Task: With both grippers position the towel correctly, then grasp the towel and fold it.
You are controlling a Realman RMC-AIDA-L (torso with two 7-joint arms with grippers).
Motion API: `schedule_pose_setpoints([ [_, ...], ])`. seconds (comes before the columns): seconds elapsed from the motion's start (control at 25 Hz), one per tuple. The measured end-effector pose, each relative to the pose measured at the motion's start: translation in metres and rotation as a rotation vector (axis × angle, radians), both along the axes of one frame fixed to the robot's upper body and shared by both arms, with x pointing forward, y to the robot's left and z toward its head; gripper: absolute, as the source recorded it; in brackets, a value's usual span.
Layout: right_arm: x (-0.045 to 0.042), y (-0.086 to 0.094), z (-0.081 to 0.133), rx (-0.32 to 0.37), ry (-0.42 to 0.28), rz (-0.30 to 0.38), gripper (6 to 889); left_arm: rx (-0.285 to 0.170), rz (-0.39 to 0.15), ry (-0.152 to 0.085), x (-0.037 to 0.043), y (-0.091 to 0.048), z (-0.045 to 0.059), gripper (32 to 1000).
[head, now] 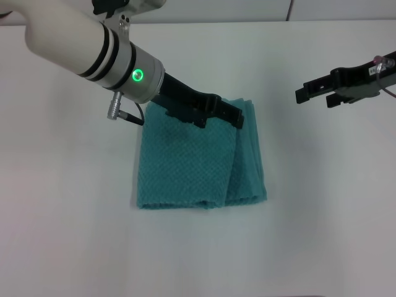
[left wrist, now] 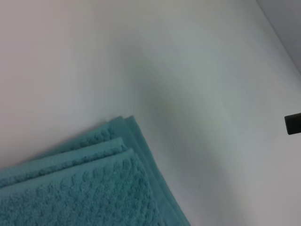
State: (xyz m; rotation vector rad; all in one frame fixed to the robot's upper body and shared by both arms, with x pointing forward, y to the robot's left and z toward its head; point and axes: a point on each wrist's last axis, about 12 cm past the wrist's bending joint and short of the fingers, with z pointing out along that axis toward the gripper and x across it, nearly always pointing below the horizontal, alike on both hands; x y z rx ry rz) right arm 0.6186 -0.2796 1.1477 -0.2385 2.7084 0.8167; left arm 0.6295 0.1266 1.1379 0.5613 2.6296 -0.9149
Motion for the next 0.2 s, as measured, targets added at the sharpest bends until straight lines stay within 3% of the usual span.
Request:
schedule_pose_setpoints([
  [0.2, -0.0005, -0.0007, -0.0005, 0.003, 0.003, -0.004, 881, 0.001, -0.001, -0.001, -0.0003, 0.0008, -0.0007, 919],
])
